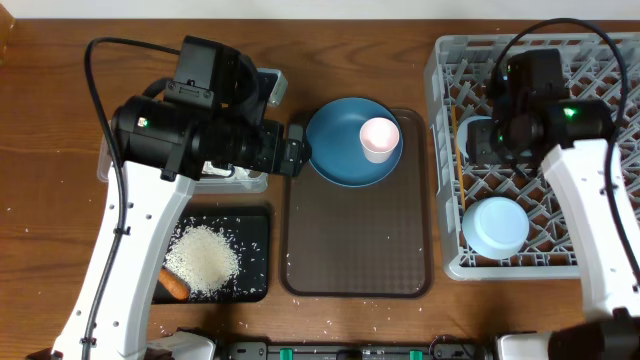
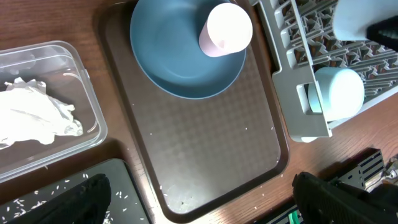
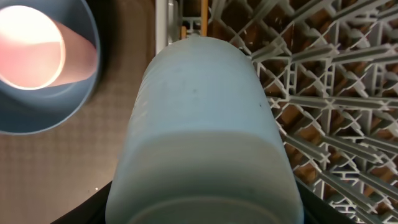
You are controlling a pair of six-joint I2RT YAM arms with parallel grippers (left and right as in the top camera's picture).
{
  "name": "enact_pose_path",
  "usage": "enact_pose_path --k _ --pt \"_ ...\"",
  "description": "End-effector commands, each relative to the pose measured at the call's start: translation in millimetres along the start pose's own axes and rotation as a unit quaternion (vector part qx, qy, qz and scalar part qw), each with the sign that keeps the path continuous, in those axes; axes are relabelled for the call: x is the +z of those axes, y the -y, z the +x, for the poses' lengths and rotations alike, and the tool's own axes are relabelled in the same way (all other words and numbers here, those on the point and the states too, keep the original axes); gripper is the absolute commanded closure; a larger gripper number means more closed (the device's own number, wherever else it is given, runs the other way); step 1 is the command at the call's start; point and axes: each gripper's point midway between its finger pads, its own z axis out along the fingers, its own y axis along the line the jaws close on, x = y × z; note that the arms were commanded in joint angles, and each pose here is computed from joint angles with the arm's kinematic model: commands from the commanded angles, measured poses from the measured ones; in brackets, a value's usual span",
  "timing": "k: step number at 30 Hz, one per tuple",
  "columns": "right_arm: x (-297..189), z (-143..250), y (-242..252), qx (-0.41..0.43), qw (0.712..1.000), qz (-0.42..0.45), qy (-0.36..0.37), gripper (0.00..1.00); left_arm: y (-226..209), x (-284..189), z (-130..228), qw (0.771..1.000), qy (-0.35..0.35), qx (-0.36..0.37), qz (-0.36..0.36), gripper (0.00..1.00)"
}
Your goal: Sort waste into correct bins and load items into the dishwasher rack
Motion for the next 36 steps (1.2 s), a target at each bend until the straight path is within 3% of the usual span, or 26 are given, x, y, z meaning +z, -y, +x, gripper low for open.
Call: enact_pose_path --k 1,14,36 --pt "9.7 -2.2 5.7 0.013 1.0 0.01 -0.011 0.83 -2.9 0.8 -1.5 1.0 0.0 -0.002 -0.005 0.04" --pt "43.3 4.9 20.7 0.029 0.997 0.024 -0.062 0.83 -2.9 0.8 -1.4 1.0 0.0 -0.002 -0.005 0.04" --pt "47.6 10.0 25.9 0.045 0.996 0.011 -0.075 0.78 -2.9 0.8 -1.4 1.0 0.0 -0.002 -0.005 0.03"
